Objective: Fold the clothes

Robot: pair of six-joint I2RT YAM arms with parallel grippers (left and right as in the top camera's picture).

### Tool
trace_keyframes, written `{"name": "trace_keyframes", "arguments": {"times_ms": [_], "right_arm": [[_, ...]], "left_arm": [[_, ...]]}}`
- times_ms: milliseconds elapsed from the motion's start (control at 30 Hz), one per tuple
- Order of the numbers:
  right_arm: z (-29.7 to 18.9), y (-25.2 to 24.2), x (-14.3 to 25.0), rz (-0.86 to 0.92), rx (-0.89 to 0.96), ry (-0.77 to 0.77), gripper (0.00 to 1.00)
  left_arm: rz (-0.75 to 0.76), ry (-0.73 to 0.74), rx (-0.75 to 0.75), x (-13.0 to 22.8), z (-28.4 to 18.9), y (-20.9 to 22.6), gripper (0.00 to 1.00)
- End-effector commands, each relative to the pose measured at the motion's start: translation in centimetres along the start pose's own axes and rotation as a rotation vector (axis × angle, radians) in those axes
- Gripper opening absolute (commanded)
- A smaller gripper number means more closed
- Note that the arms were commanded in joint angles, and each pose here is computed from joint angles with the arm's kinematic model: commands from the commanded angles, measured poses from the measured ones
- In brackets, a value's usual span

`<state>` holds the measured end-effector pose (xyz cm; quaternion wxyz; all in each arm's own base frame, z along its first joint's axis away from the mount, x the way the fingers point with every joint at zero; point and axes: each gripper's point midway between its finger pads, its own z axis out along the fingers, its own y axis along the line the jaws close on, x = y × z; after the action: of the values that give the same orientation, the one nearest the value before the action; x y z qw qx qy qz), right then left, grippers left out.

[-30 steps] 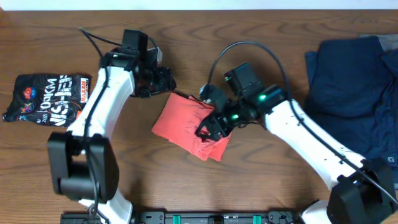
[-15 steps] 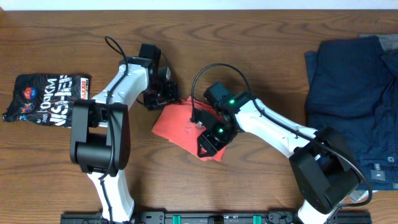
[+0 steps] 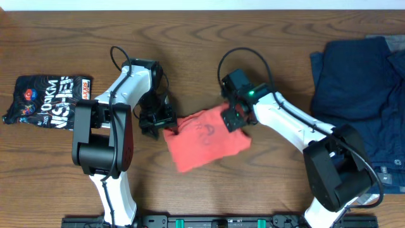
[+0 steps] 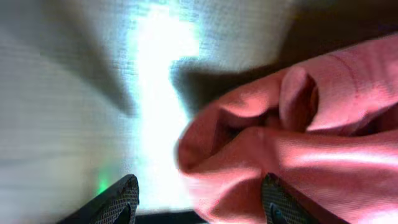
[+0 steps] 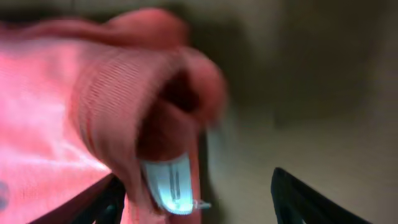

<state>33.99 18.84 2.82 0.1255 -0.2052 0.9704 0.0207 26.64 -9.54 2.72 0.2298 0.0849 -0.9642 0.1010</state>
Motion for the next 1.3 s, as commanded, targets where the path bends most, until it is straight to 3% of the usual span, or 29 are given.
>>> {"name": "trace_keyframes", "arguments": {"times_ms": [0,133,267,467,567,633,733,867,1067,1267], "right_arm": [[-0.1,-3.9,-1.4,0.048,0.106,-0.051,0.73],[-1.4,-5.3,-1.1,0.119,0.111,-0.037,0.73],[-4.7,-6.1,-0.3,0.204,0.111,-0.049,0.74],[-8.0,-3.6,1.6,0.199,-0.022,-0.018,0.75],[-7.8,-1.8,3.3,0.212,-0.121,0.060,0.73],[-7.4,-1.2,4.7,0.323,-0.147,0.124,0.73],[-6.5,0.3,6.0,0.412,-0.220,0.179,0.72],[-4.6,0.8,7.2,0.412,-0.219,0.182,0.71],[-1.2,1.1,8.9,0.400,-0.228,0.146,0.71],[0.8,0.7,6.9,0.291,-0.239,-0.033,0.76]], "left_arm": [[-0.025,0.012,-0.014,0.6,-0.1,0.2,0.65],[-0.009,-0.059,0.005,-0.1,-1.3,-0.2,0.65],[0.043,-0.231,0.073,-2.3,-3.8,-1.8,0.68],[0.243,-0.397,0.265,-3.4,-7.1,-6.9,0.68],[0.467,-0.419,0.293,-3.0,-7.0,-9.3,0.81],[0.622,-0.427,0.259,-2.7,-6.4,-10.0,0.94],[0.724,-0.446,0.237,-3.1,-5.8,-10.8,0.97],[0.722,-0.458,0.240,-4.5,-5.1,-11.1,0.97],[0.622,-0.327,0.235,-4.8,-1.5,-9.9,0.95],[0.566,-0.208,0.202,-4.0,1.1,-8.2,0.94]]}}
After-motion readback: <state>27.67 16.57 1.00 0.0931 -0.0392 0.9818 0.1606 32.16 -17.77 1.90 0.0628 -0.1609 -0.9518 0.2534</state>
